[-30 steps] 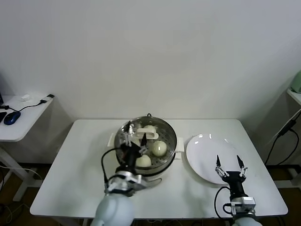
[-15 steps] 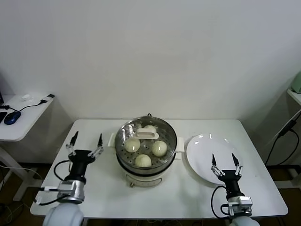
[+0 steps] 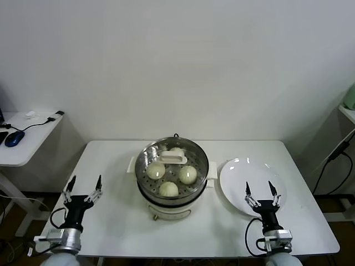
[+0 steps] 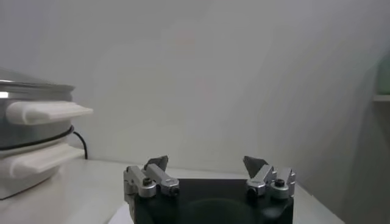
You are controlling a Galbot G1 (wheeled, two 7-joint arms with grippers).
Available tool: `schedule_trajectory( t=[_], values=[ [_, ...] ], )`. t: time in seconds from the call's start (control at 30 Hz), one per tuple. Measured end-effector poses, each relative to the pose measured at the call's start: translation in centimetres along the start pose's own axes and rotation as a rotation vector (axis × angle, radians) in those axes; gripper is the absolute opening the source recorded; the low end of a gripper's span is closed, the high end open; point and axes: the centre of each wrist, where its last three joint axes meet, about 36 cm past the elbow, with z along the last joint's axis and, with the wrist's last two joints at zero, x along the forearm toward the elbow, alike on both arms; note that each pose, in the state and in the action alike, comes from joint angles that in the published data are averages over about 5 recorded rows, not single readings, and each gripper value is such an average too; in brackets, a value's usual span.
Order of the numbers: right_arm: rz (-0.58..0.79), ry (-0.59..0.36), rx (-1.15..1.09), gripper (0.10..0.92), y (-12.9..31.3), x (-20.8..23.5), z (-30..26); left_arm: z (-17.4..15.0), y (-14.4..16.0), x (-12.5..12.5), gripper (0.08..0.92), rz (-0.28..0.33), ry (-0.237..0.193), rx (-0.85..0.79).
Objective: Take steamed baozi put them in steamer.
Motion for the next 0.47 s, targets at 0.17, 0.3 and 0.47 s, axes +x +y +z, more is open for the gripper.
schedule_trajectory(
  t=[0.17,0.3,0.47],
  values=[
    [-0.013,0.007,-0.001,0.823,0.3,-0.1,0.0,2.2,0.6,1.0,0.823,0.006,0.023,0.014],
    [-0.022,0.013,-0.002,0.823,0.5,-0.1,0.1,3.2,0.7,1.6,0.823,0.011,0.03,0.026],
    [-0.028,0.017,-0.003,0.823,0.6,0.0,0.1,3.8,0.6,2.1,0.823,0.016,0.032,0.034]
  ],
)
